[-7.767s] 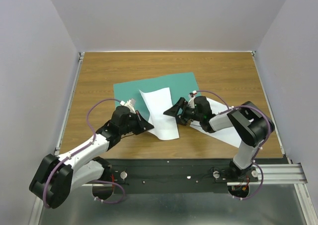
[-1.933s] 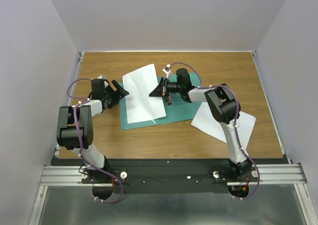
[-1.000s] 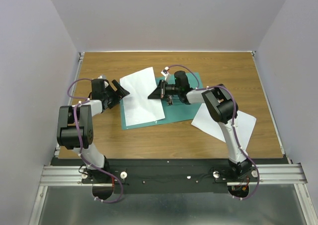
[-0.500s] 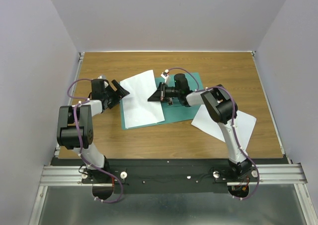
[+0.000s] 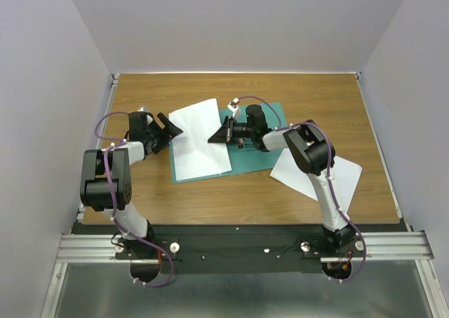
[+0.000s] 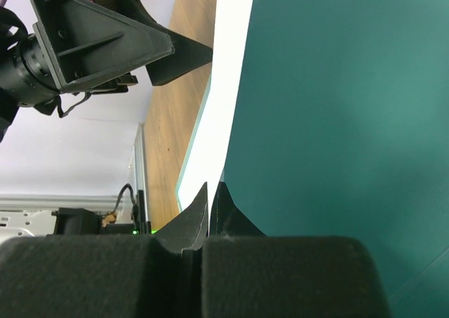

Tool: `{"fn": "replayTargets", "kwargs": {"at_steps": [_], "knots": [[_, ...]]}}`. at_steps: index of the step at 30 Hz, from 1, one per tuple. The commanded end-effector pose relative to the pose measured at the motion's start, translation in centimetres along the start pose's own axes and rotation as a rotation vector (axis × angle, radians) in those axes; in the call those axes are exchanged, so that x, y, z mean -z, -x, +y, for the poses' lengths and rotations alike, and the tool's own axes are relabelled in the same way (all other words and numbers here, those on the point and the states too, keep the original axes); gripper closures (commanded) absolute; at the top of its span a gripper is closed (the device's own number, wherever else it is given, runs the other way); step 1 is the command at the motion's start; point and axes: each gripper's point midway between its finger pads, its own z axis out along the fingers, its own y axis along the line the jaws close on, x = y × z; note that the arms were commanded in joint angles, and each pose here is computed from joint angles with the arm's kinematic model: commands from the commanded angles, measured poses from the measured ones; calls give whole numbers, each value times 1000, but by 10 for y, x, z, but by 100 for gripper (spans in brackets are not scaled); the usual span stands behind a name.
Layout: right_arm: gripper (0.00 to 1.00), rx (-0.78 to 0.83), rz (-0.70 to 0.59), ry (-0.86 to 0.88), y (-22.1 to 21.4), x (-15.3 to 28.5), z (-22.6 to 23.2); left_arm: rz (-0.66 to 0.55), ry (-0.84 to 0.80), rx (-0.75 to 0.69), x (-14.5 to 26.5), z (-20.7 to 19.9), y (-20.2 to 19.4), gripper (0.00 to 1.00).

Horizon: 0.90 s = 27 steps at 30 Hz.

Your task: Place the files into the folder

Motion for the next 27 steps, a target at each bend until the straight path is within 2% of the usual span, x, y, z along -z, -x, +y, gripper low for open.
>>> {"fn": "replayTargets", "kwargs": {"at_steps": [1, 27], "knots": [[99, 4, -13, 3, -5, -4, 1, 94, 64, 47, 1, 23, -30, 4], [99, -25, -18, -2, -15, -9, -4, 95, 67, 51, 1, 24, -31, 4]]}}
